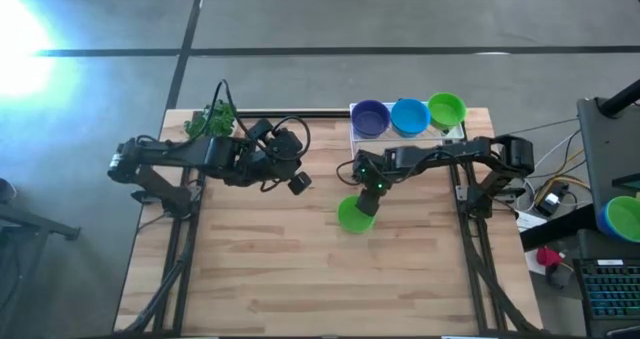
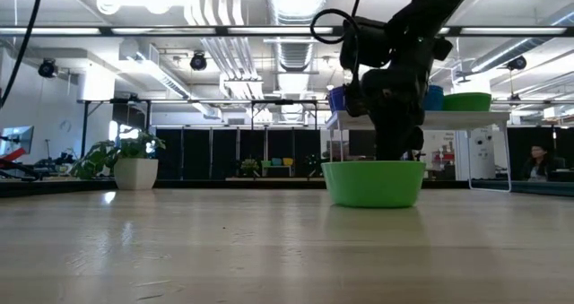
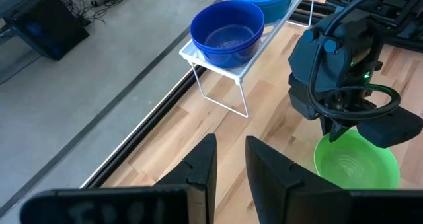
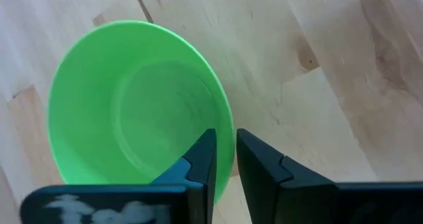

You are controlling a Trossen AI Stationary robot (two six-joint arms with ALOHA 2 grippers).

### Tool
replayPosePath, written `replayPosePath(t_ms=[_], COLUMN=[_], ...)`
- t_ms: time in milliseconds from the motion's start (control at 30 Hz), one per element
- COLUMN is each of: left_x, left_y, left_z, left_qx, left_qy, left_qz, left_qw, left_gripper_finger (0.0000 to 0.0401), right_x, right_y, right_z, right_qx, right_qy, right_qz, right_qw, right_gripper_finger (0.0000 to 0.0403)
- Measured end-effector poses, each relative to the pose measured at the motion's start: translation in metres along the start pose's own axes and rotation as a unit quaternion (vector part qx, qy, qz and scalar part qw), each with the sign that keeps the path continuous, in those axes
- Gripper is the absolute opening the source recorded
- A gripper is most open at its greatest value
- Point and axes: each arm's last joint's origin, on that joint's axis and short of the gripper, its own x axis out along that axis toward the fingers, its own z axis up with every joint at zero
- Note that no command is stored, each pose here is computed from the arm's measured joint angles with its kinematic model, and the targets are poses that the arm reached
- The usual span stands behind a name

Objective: Pick & Place Mini bowls
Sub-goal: Stack the green bowl on top of the green bowls on the shelf

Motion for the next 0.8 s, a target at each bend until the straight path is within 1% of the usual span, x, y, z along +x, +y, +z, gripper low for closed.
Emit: replayPosePath(t_ms=[233,433,800], left_x=[0.0000,0.0000,0.0000], left_y=[0.0000,0.0000,0.0000], left_z=[0.0000,0.0000,0.0000], left_qx=[0.000,0.000,0.000], left_qy=[0.000,0.000,0.000], left_qz=[0.000,0.000,0.000], left_qw=[1.000,1.000,1.000], left_gripper_finger=[0.0074,0.0074,0.0074], right_x=[0.0035,0.0035,-0.0025], right_y=[-0.0029,-0.0029,-0.0013], right_z=[-0.0048,-0.0048,-0.0046], right_qx=[0.005,0.006,0.011], right_qy=[0.008,0.008,-0.001], right_qz=[-0.004,-0.004,0.000], right_qw=[1.000,1.000,1.000], right_gripper_finger=[0.0051,0.0013,0.0008])
